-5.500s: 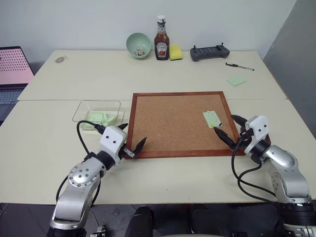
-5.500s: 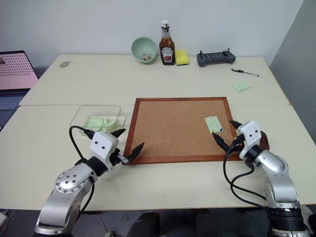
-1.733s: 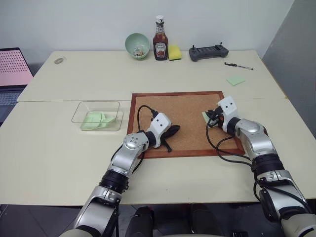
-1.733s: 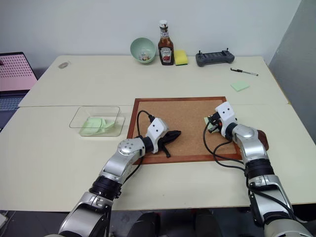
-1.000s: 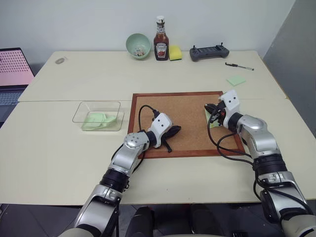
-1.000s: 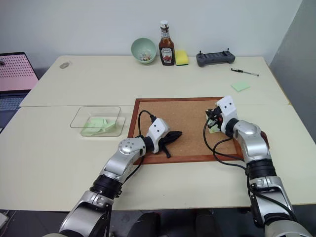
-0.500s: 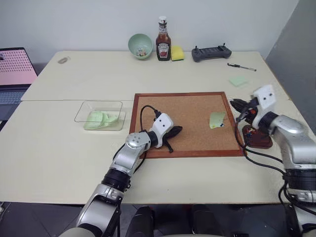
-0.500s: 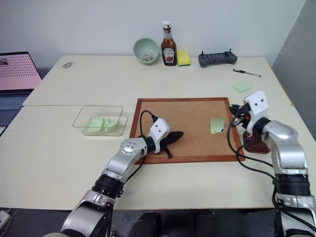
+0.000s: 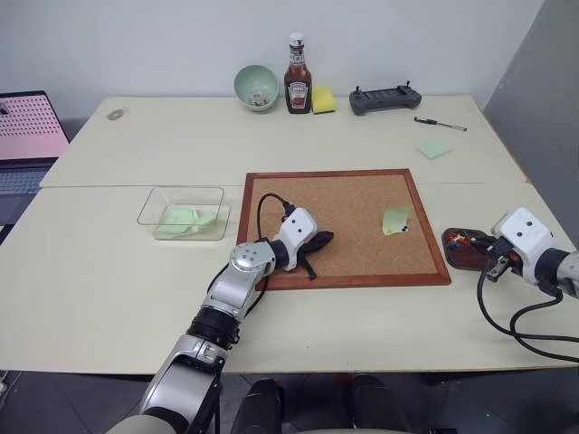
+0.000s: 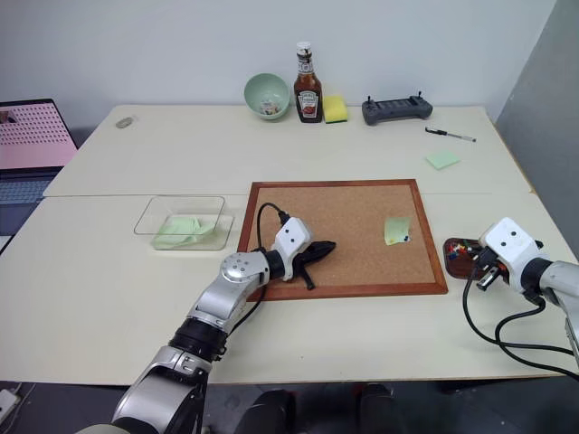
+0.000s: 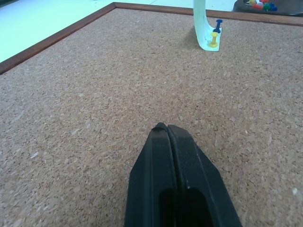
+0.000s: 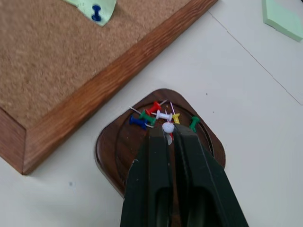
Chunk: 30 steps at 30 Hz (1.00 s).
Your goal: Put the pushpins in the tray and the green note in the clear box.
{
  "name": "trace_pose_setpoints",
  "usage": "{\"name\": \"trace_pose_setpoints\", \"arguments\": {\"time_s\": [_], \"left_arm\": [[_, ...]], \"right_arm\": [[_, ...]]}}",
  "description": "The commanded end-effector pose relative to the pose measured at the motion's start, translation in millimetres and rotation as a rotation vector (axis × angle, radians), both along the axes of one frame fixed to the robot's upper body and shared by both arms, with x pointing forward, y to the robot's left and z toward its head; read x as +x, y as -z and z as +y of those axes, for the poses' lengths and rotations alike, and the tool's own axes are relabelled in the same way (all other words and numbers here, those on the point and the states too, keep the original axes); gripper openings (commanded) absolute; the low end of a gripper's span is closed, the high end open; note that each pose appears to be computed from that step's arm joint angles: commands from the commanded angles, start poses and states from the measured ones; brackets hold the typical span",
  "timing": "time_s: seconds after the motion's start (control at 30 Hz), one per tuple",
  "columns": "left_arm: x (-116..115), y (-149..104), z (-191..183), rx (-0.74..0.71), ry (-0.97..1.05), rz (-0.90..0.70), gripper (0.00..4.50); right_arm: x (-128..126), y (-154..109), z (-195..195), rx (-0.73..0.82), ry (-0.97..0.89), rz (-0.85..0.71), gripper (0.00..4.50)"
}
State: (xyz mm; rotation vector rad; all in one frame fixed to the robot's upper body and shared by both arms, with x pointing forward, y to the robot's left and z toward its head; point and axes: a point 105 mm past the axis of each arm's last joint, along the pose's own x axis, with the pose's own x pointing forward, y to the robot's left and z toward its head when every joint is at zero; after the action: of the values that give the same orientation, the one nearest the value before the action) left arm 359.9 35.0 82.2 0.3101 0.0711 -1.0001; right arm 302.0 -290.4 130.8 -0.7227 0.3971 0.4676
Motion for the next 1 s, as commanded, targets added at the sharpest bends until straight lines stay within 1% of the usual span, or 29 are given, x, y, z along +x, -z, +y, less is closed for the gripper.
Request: {"name": "trace_pose_setpoints", "arguments": {"time_s": [0.03, 0.07, 0.17, 0.27, 0.37, 0.5, 0.57, 0.63, 0.73, 0.9, 1.0], "left_arm": [[-4.4, 19.2, -0.6, 0.042, 0.004, 0.052, 0.0], [-4.3, 19.4, -0.5, 0.042, 0.003, 0.052, 0.0], [-4.2, 19.4, -0.6, 0.042, 0.0, 0.049, 0.0], [-4.1, 19.6, 0.4, 0.042, -0.004, 0.048, 0.0], [-4.2, 20.3, 1.8, 0.043, -0.008, 0.049, 0.0], [-4.2, 20.5, 2.4, 0.045, -0.008, 0.049, 0.0], [-4.2, 20.5, 2.9, 0.045, -0.008, 0.049, 0.0], [-4.2, 20.6, 3.3, 0.046, -0.008, 0.05, 0.0], [-3.7, 20.1, 3.5, 0.047, -0.008, 0.048, 0.0], [-2.4, 18.1, 4.0, 0.048, -0.012, 0.041, 0.0], [-1.7, 17.1, 5.4, 0.049, -0.016, 0.037, 0.0]], "right_arm": [[2.6, 1.9, -5.7, -0.063, -0.002, 0.003, 0.03], [3.7, 4.1, -7.6, -0.077, 0.002, 0.007, 0.28], [5.5, 7.4, -11.7, -0.096, 0.011, 0.014, 0.68], [6.2, 8.7, -13.9, -0.101, 0.013, 0.017, 1.43], [6.3, 7.8, -15.1, -0.105, 0.014, 0.016, 2.03], [7.3, -7.5, -12.3, -0.053, 0.015, -0.014, 2.81], [6.3, -17.9, -2.1, 0.03, -0.008, -0.02, 3.19], [3.3, -23.6, 18.6, 0.129, -0.077, -0.01, 3.19], [3.5, -23.1, 49.3, 0.236, -0.153, -0.003, 3.19], [15.2, -7.6, 80.0, 0.294, -0.196, 0.016, 3.19], [21.0, -0.8, 94.2, 0.297, -0.24, 0.035, 3.19]]}}
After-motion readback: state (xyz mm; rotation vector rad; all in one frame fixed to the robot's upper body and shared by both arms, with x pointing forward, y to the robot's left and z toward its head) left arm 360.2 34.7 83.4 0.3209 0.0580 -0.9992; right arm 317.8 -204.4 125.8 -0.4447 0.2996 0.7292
